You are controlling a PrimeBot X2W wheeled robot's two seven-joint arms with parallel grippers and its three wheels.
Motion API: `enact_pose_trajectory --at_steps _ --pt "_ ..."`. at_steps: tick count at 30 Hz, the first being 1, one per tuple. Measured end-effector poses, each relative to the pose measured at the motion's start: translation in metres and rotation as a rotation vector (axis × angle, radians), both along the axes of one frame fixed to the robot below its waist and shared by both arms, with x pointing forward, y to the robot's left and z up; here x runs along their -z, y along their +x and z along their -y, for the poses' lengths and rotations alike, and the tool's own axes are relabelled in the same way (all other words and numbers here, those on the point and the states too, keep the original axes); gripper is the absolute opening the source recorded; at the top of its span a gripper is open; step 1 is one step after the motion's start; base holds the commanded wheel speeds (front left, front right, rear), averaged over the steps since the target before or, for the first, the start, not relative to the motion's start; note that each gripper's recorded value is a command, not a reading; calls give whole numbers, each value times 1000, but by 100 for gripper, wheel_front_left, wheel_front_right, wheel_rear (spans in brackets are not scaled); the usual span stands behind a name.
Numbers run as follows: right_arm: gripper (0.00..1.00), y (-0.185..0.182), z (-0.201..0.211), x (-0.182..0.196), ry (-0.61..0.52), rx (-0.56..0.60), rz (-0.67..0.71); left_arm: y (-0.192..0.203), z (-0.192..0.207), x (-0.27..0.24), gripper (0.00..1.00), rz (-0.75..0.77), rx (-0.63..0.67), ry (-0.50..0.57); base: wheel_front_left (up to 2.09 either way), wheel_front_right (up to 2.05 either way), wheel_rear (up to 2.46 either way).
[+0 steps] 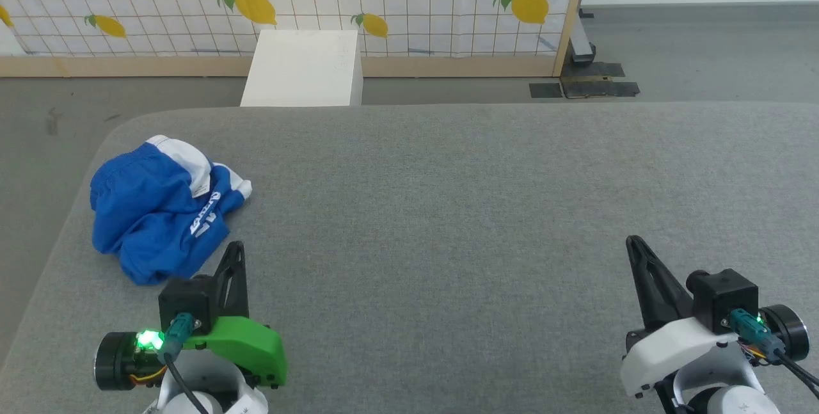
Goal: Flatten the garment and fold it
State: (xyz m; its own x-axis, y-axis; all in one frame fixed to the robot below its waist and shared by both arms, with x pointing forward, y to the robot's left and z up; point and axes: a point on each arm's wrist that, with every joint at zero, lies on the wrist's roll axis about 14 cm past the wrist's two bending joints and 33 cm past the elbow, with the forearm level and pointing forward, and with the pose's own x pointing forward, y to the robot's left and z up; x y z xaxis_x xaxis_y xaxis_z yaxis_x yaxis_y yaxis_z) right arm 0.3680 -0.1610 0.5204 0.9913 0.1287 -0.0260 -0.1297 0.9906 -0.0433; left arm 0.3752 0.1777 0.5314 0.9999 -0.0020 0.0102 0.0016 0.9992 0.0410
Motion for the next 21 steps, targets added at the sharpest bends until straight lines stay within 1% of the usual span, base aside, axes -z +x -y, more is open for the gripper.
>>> enact_pose_trajectory --at_steps 21 --pt "0 0 0 0 0 0 0 0 0 0 0 0 0 0 0 0 0"
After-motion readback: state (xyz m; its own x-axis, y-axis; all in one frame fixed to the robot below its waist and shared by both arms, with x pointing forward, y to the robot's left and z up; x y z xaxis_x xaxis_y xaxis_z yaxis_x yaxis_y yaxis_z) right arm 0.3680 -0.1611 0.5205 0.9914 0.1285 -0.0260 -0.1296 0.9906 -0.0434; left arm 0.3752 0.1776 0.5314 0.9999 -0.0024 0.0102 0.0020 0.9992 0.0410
